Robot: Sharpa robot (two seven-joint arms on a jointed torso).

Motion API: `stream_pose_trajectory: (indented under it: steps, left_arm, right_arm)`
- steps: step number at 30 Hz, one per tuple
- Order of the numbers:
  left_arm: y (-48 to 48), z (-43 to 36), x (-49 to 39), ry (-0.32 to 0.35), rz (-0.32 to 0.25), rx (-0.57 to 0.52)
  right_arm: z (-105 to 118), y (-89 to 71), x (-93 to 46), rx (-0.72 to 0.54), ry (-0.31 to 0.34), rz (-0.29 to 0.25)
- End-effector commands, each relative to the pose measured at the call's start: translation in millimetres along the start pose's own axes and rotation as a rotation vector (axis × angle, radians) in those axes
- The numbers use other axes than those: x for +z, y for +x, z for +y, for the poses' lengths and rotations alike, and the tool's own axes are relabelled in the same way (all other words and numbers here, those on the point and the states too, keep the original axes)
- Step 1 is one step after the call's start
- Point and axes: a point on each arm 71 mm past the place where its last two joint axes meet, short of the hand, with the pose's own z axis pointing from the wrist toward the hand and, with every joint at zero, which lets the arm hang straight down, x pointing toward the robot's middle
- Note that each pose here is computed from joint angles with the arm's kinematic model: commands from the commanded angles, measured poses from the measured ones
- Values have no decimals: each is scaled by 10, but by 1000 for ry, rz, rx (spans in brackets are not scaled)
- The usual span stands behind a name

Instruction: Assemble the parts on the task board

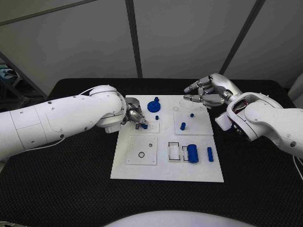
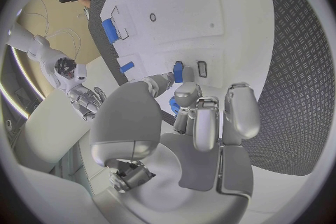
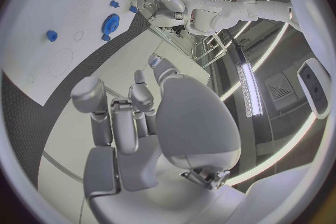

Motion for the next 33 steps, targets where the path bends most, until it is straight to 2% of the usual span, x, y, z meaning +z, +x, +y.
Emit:
stream_pose_trajectory:
  steps: [1, 33]
  left_arm:
    - [4, 0, -2, -10, 9, 23]
    - [38, -69, 43, -4, 45, 40]
  right_arm:
    - [15, 5, 5, 3, -8, 8]
    - [17, 1, -5, 3, -7, 7]
